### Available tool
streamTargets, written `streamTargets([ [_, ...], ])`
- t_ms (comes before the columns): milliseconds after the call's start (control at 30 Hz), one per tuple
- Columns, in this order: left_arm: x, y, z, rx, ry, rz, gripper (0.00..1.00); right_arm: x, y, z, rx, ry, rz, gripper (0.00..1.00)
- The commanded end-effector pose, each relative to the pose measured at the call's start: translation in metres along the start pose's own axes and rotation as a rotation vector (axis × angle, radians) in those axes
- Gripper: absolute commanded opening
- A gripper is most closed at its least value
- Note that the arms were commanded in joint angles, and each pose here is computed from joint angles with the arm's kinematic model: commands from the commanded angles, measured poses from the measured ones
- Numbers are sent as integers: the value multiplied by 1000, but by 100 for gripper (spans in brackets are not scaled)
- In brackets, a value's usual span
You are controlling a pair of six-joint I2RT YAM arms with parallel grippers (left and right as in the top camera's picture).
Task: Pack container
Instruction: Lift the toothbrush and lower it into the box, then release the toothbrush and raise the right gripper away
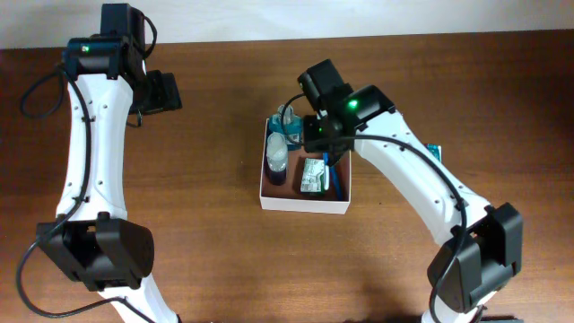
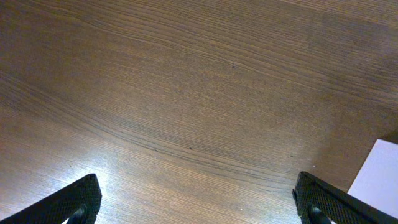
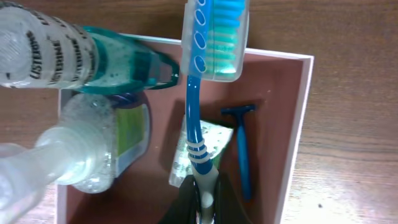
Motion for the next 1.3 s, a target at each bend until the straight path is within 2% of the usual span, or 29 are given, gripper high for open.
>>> streamTargets([
  [0, 3, 2, -15, -40, 6, -2, 99, 5, -2, 8, 9, -6, 37, 4],
  [633, 3, 2, -15, -40, 6, -2, 99, 13, -25, 50, 116, -54, -1, 4],
  [1267, 3, 2, -15, -40, 6, -2, 100, 2, -40, 76, 149, -86, -3, 4],
])
Point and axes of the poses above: each gripper's point midway between its finger pads, its own z axis out along the fingers, its own x axis along the line the jaws close on, y = z × x, the point moved 4 cm from there along -z, back along the fingers, and after that the axes turned 12 degrees about z, right-handed, at the moved point
